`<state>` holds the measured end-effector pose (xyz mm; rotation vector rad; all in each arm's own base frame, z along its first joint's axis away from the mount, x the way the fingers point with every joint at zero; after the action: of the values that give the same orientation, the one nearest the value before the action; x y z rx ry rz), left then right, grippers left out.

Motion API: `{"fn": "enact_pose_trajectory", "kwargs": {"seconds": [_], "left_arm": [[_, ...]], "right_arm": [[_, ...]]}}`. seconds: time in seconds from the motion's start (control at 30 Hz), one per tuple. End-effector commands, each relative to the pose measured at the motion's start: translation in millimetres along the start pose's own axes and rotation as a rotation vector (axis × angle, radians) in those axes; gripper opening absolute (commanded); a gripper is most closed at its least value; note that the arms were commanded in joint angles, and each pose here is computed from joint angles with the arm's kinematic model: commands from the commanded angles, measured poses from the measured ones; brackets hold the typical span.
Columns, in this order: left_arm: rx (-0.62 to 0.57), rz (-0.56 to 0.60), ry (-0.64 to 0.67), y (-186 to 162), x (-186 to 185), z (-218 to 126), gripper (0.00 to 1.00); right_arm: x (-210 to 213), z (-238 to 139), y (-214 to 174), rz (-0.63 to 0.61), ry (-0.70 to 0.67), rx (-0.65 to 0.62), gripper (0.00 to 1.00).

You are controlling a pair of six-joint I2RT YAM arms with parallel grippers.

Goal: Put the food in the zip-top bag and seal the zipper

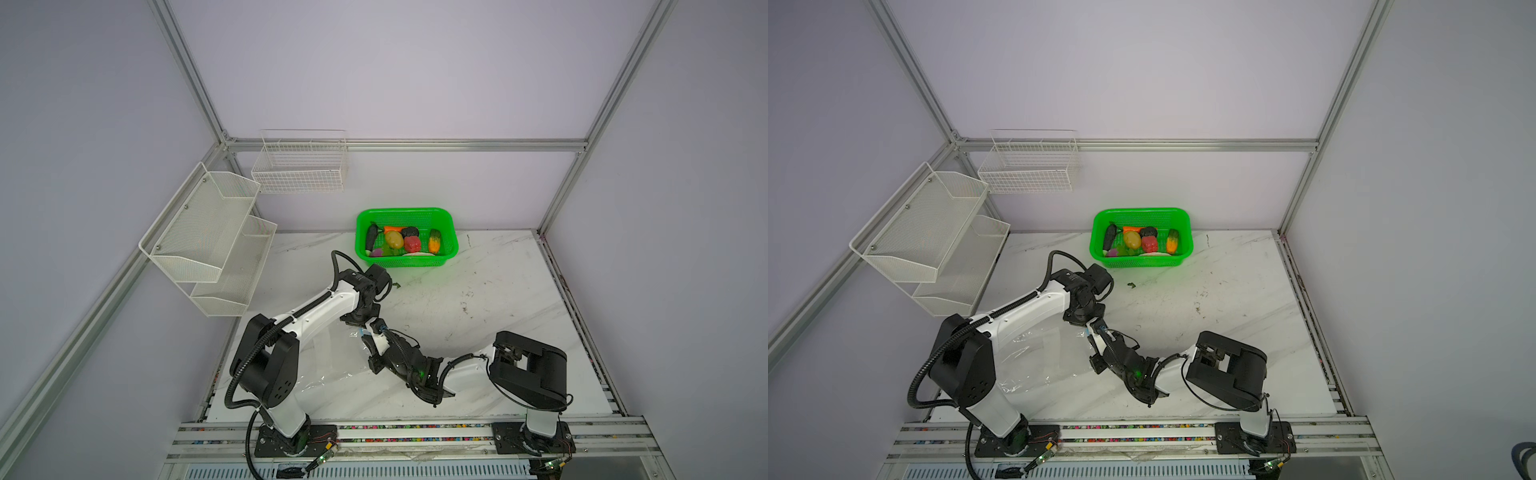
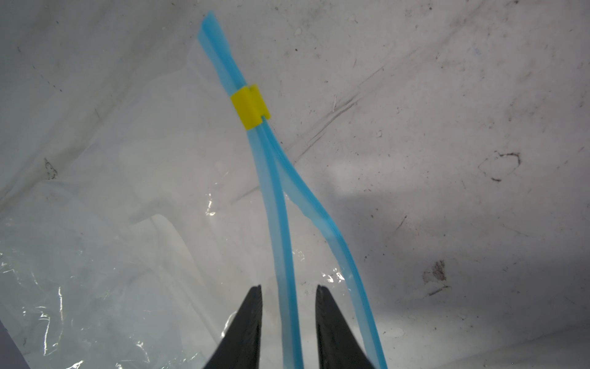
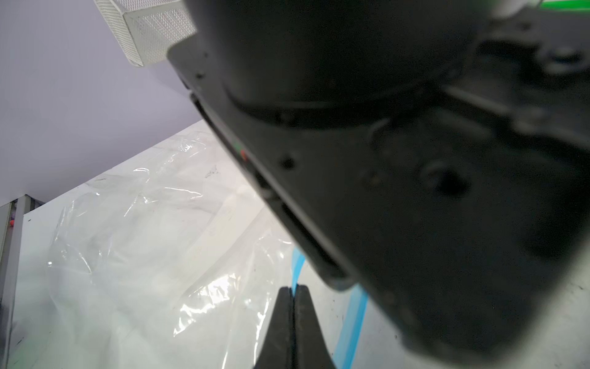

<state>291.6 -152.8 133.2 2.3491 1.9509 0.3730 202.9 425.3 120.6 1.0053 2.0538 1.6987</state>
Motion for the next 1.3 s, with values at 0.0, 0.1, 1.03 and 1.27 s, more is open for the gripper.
{"fn": "enact_pose_trajectory", "kwargs": {"seconds": [0.0, 0.1, 1.03, 1.27], "left_arm": [[-0.095, -0.006, -0.009, 23.6, -2.2, -28.0, 0.25], [-0.094, -0.006, -0.001, 23.8, -1.3, -28.9, 0.21], [-0.184, -0.056, -0.03, 31.7, -1.7, -53.7, 0.0], [-0.225, -0.074, -0.059, 31.9, -1.0, -64.0, 0.0]], "right_arm": [[4.2, 3.0, 2.5, -0.004, -0.002, -0.024, 0.0], [4.7, 4.0, 2.6, -0.004, -0.001, -0.024, 0.0], [-35.8, -56.3, 36.3, 0.217, -0.016, -0.003, 0.48], [-68.1, -25.3, 62.6, 0.373, 0.091, 0.002, 0.54]]}}
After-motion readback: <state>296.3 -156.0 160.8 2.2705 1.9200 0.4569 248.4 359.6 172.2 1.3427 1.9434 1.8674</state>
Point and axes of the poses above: each gripper's point midway between its finger pads, its own z axis out along the fingers, its own x axis along the line the jaws close on, y = z × x, the point moved 3 cm from there along -z, back along the fingers, and after that the axes turned 3 degrees about z, right-handed, at the moved point
